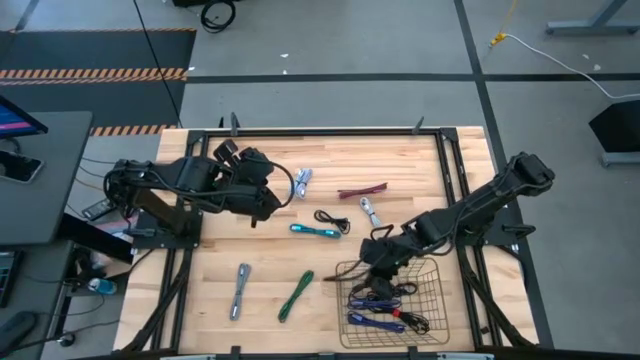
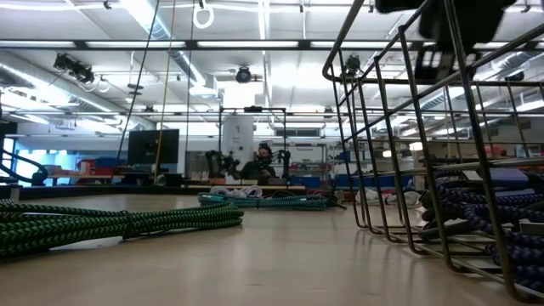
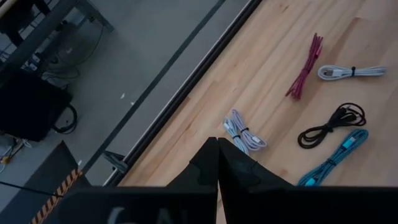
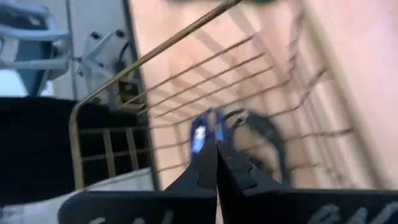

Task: Pick and place USB-C Cables
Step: Adjust the wire basket, then put the gray charger cable into the wire basket

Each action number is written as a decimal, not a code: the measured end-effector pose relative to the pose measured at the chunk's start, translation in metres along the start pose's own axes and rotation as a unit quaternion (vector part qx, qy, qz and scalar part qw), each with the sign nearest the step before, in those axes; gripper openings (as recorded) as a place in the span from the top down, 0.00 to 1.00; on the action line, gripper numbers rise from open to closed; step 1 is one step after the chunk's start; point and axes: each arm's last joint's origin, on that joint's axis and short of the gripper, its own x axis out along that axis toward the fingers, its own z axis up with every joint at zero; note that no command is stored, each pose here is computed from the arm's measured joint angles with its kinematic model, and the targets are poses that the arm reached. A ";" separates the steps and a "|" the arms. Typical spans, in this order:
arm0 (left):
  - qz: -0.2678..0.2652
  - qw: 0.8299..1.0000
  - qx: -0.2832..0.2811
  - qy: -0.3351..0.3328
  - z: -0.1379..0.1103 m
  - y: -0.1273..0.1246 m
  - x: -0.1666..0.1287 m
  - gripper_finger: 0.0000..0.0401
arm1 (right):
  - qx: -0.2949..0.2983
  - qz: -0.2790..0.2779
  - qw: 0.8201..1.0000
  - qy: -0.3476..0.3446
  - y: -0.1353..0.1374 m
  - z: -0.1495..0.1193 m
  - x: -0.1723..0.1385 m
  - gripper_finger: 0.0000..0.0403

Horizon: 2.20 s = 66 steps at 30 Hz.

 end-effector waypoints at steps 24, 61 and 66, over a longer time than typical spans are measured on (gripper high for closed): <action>0.000 1.000 0.000 0.000 0.000 0.000 0.000 0.99 | -0.102 -0.024 0.988 -0.116 -0.036 0.069 -0.025 1.00; 0.000 1.000 0.027 0.000 0.000 0.000 0.000 0.99 | 0.177 -0.262 0.949 0.006 -0.121 0.053 -0.047 0.66; 0.000 1.000 0.027 0.000 0.000 0.000 0.000 0.99 | 0.195 -0.258 0.946 -0.001 -0.134 0.047 -0.039 0.66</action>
